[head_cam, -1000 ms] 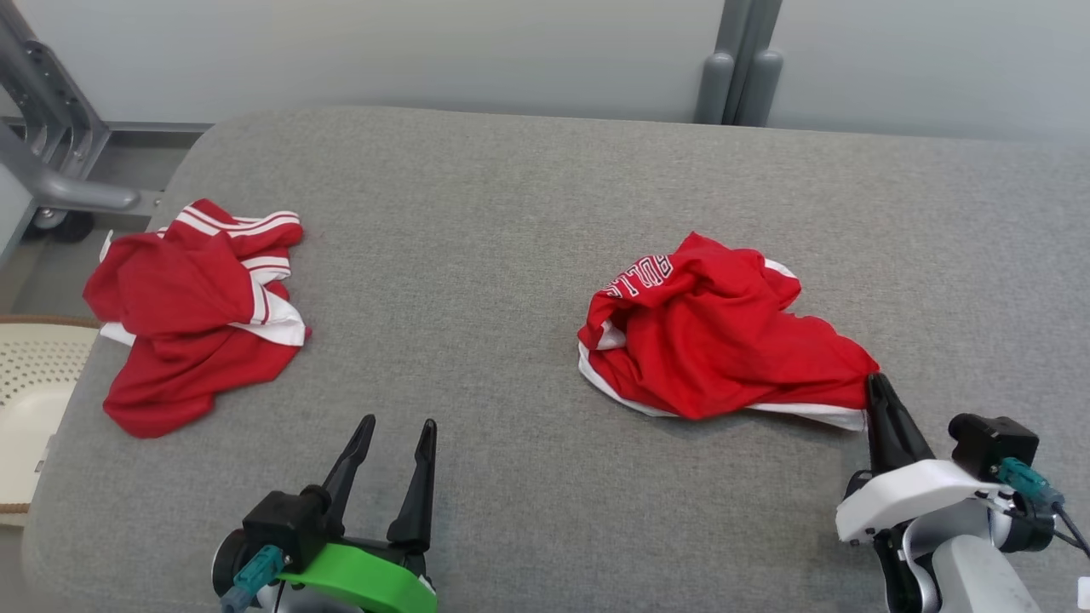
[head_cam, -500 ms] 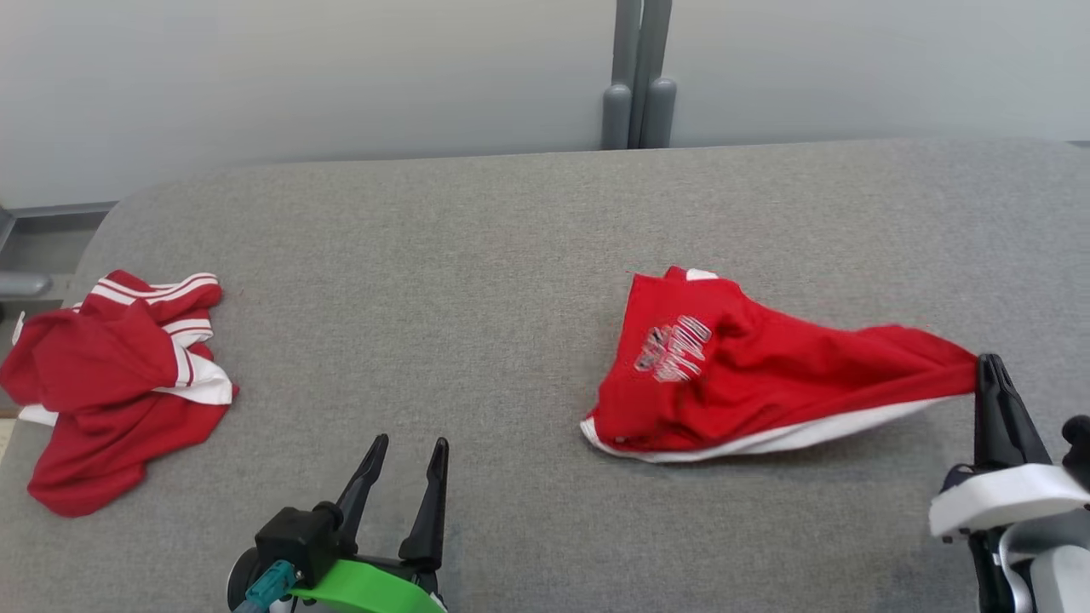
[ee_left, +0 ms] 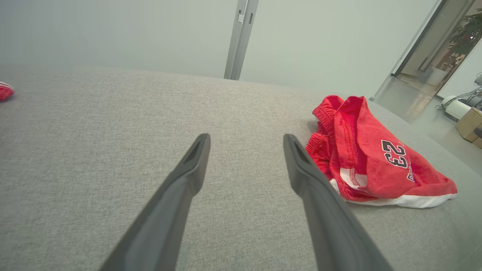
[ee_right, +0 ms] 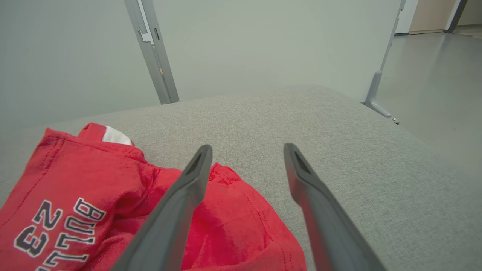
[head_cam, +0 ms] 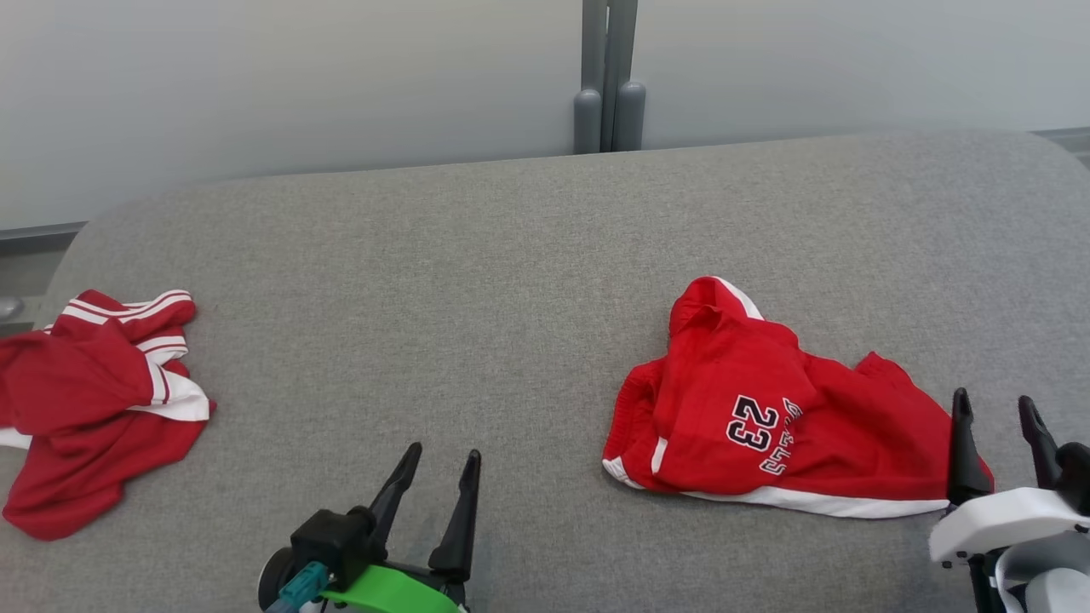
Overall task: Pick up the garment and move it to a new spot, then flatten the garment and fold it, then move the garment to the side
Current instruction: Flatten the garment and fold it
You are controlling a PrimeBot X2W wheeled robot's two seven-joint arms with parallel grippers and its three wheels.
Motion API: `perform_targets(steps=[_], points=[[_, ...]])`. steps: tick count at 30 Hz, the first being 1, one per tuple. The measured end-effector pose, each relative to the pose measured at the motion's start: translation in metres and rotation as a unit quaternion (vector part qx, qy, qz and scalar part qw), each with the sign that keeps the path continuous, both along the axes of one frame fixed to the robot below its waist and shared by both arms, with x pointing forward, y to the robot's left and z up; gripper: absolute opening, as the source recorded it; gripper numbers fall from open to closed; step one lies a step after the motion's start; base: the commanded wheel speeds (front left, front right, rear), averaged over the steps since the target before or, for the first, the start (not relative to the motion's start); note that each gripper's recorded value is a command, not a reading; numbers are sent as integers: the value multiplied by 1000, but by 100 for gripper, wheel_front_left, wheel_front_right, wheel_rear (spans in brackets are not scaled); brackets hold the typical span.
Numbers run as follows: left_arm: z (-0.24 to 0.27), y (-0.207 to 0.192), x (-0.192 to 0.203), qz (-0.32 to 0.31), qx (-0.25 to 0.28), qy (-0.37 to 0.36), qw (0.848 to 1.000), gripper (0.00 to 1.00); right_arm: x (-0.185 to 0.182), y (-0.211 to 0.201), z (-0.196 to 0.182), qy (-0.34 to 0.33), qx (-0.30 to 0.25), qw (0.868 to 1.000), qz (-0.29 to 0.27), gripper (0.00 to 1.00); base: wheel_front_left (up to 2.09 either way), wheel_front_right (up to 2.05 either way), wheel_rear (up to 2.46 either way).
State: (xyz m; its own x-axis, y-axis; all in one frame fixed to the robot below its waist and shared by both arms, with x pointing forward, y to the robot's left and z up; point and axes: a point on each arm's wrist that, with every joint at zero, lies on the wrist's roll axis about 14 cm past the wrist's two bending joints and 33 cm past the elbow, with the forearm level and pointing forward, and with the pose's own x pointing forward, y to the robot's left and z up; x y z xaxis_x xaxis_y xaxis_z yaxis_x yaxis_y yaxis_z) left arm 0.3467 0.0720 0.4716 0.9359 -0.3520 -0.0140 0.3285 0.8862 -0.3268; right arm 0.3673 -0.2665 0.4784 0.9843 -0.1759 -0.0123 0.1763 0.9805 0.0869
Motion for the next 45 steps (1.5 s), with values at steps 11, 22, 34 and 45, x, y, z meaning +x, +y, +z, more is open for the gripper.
perform_targets(steps=[11, 22, 34, 45], points=[[12, -85, 12, -145, -5, -16, 989, 100, 8, 24, 6, -12, 7, 999, 29, 100, 0, 0, 0], [-19, -141, 25, -244, 8, 36, 969, 100, 8, 31, -2, 1, 12, 999, 37, 100, 0, 0, 0], [-60, -127, 67, -220, 56, 75, 971, 100, 8, 24, -16, 24, 11, 999, 24, 100, 0, 0, 0], [-78, -150, 71, -248, 66, 103, 961, 100, 4, 18, -24, 38, 10, 999, 14, 100, 0, 0, 0]])
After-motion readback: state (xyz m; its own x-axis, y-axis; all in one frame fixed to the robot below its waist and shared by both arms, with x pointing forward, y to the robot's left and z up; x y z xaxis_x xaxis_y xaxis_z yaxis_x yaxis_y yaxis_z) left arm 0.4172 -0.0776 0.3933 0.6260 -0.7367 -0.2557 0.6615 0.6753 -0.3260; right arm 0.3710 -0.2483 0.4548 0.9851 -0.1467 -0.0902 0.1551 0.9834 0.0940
